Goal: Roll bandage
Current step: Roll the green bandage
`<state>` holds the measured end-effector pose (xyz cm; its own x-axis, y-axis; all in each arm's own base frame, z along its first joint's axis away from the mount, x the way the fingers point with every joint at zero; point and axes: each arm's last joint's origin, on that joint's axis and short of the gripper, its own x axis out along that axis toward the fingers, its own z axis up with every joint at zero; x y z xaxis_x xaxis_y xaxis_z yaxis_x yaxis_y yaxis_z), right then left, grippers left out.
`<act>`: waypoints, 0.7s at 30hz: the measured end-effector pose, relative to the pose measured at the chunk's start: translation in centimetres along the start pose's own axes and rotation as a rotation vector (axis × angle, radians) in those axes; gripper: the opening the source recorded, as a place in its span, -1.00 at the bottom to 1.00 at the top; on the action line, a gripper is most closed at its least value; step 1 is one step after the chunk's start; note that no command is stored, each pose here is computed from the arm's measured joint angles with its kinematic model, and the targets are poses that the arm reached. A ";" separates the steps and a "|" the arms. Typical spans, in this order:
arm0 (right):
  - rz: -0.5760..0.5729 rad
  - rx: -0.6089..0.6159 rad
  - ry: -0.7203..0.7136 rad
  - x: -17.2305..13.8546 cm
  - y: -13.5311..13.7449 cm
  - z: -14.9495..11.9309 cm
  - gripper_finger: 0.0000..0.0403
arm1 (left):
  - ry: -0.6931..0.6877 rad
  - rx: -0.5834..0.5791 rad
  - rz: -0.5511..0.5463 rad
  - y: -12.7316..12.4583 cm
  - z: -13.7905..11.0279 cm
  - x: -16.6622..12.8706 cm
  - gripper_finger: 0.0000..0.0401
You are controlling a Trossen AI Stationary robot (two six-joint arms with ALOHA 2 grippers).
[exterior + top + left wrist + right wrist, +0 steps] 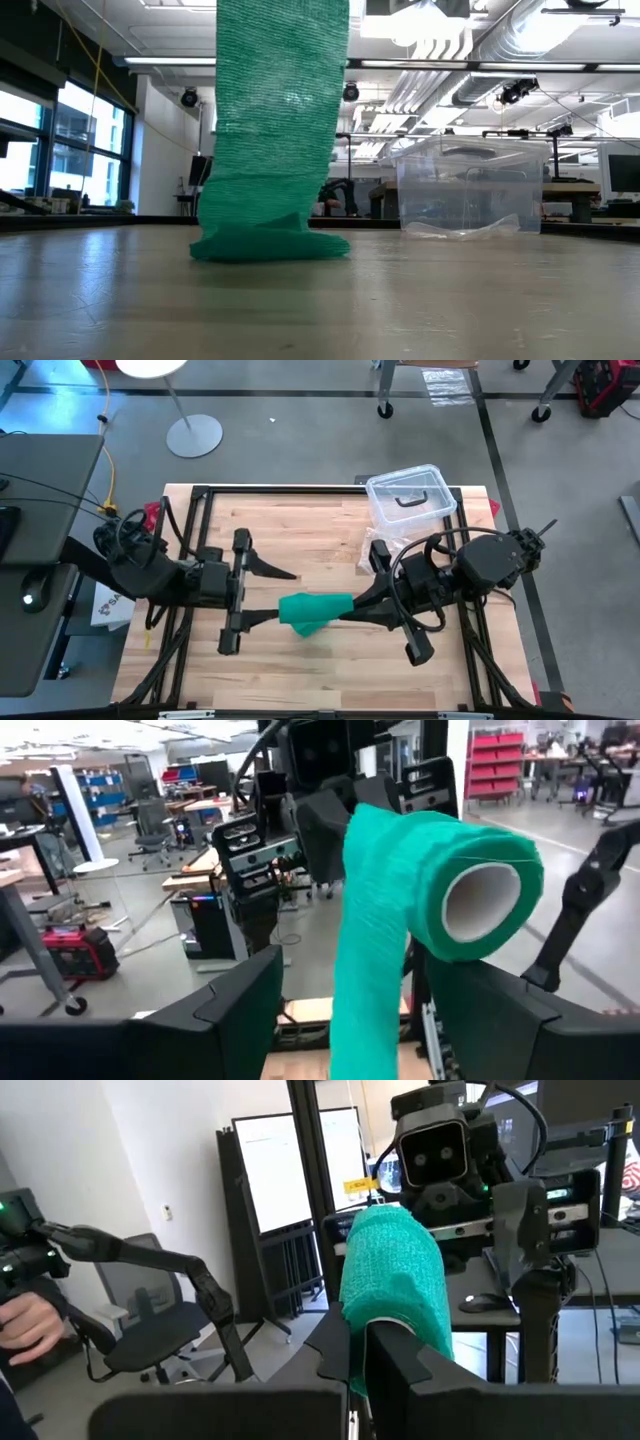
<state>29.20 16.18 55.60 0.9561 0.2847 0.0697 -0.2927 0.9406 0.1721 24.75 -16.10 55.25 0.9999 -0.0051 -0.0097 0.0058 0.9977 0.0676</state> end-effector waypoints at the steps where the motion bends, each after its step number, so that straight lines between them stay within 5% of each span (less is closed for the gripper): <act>1: 0.000 0.000 0.000 0.0 0.0 0.0 -0.99 | 0.000 -0.005 0.000 -0.1 -0.1 0.1 0.15; 9: -0.004 -0.002 0.006 0.0 0.0 0.0 -0.99 | -0.026 0.073 0.031 -1.0 -0.4 1.7 -0.20; 18: -0.002 0.000 0.004 -0.1 0.2 0.0 -0.99 | -0.038 0.233 0.108 -0.9 -0.2 1.8 -0.91; 21: 0.014 -0.003 0.019 -0.1 0.4 -0.2 -0.99 | -0.060 0.247 0.151 -0.7 0.2 1.7 -0.96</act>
<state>28.98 16.57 55.45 0.9522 0.3010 0.0531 -0.3056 0.9371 0.1685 26.48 -16.78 55.40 0.9885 0.1304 0.0772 -0.1479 0.9408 0.3050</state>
